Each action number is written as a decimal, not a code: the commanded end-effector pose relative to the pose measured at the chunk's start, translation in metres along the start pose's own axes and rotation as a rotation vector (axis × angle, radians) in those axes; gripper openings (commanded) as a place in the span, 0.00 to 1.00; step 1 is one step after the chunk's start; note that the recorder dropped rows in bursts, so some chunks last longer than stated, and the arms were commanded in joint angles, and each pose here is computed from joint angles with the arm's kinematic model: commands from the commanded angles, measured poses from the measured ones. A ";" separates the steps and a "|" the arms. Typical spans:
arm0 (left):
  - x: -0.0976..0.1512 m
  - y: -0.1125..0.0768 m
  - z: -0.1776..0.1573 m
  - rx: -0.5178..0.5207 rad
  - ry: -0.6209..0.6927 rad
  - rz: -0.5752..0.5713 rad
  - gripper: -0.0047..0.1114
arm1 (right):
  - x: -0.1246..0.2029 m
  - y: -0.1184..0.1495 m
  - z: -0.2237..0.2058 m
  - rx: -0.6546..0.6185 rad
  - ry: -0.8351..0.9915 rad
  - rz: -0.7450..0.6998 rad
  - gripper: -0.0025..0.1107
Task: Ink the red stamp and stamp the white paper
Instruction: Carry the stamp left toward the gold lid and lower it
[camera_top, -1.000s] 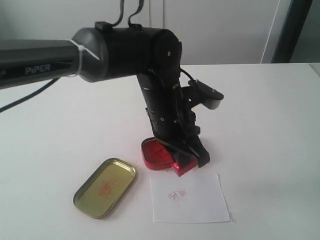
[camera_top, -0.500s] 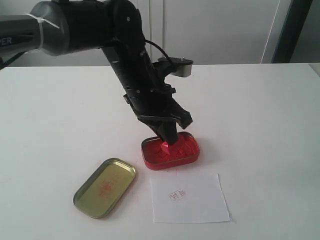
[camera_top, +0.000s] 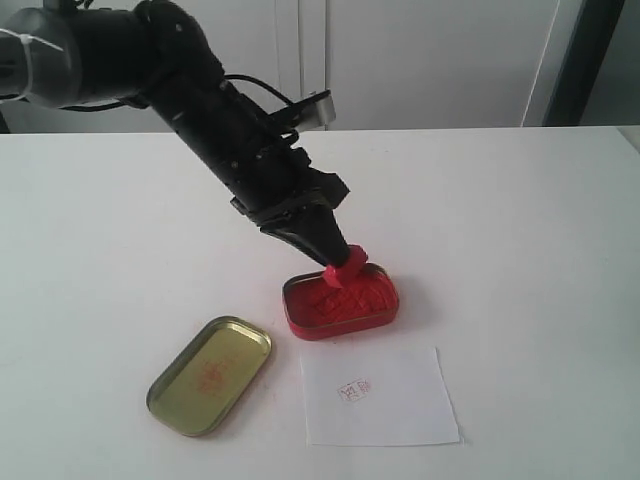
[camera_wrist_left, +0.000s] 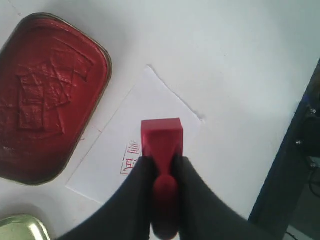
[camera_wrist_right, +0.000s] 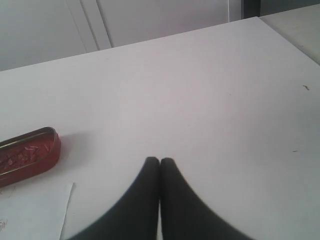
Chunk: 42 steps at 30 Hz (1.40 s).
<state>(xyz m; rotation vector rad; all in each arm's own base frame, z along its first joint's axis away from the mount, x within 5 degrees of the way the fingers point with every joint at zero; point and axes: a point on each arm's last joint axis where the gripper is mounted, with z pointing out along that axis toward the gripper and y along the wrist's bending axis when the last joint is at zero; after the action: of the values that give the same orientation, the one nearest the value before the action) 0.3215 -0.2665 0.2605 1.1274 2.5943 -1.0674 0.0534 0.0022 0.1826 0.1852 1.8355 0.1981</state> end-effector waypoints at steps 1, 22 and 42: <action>0.003 0.008 -0.010 0.070 -0.060 -0.023 0.04 | 0.000 0.000 0.000 0.001 -0.017 -0.005 0.02; 0.046 0.105 -0.045 0.118 -0.289 -0.259 0.04 | 0.000 0.000 0.000 0.001 -0.017 -0.005 0.02; 0.059 0.150 -0.004 0.076 -0.243 -0.374 0.04 | 0.000 0.000 0.000 0.001 -0.017 -0.005 0.02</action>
<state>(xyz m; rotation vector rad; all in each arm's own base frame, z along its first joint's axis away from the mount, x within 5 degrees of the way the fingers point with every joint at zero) 0.3826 -0.1574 0.1582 0.4937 2.6444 -1.2794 0.0534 0.0022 0.1826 0.1852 1.8355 0.1981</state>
